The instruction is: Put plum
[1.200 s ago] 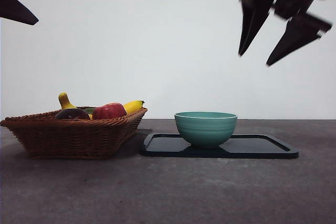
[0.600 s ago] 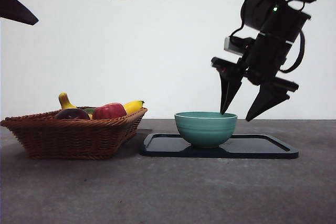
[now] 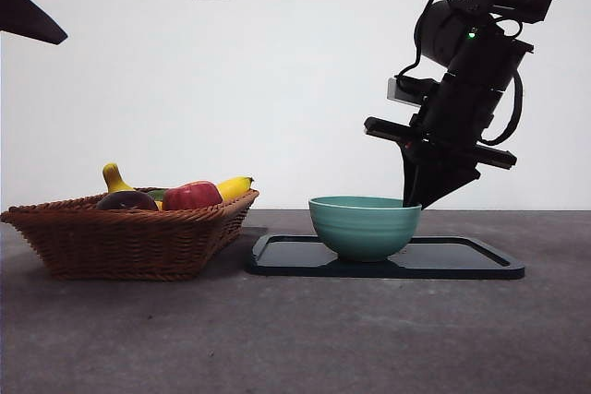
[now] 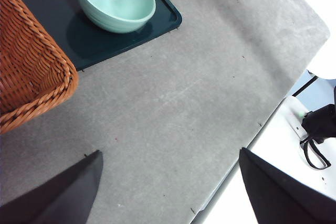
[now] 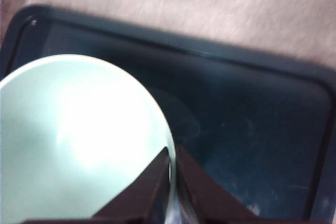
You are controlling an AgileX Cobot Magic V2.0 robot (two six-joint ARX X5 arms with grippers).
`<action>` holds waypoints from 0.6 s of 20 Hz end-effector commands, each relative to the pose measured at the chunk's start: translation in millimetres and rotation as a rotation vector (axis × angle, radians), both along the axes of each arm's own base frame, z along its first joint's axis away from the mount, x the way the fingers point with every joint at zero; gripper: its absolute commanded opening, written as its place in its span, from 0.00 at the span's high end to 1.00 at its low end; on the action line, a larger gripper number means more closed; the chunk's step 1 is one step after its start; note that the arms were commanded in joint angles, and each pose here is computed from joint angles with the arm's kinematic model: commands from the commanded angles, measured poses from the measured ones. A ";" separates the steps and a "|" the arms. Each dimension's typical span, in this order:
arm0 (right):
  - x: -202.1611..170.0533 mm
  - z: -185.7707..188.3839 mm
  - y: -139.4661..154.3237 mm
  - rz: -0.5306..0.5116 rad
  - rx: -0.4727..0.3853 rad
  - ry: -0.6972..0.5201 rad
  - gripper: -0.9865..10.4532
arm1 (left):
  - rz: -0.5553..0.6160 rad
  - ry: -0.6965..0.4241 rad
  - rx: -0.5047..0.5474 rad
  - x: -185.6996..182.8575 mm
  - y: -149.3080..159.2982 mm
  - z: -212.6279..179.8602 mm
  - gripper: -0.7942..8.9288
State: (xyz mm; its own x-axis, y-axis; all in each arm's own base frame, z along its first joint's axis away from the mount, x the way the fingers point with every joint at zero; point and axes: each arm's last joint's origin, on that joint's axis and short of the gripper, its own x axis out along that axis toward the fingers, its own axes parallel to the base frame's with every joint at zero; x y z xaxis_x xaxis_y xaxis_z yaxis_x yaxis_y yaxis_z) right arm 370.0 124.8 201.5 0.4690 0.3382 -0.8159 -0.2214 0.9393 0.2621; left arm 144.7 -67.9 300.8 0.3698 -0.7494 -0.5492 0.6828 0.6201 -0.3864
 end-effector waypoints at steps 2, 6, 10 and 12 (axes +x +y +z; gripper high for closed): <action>2.0 15.7 0.4 -0.002 0.014 -0.054 0.90 | -0.020 -0.028 -0.003 0.9 -1.2 4.9 0.50; -17.9 60.3 -3.9 0.017 0.042 -0.145 0.90 | -0.020 -0.029 -0.003 0.9 -1.2 4.9 0.50; -52.4 105.9 -13.8 0.046 0.047 -0.204 0.90 | -0.020 -0.029 -0.003 0.9 -1.2 4.9 0.50; -76.1 125.2 -17.7 0.079 0.034 -0.209 0.90 | -0.020 -0.029 -0.003 0.9 -1.2 4.9 0.50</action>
State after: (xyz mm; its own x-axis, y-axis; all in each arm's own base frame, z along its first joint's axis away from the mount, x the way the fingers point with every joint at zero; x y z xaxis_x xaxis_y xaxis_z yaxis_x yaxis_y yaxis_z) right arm 294.9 104.1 318.8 0.5873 0.3914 -0.7084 -0.3113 0.9172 0.2486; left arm 144.7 -67.9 300.8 0.3698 -0.7494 -0.5492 0.6830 0.6200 -0.3861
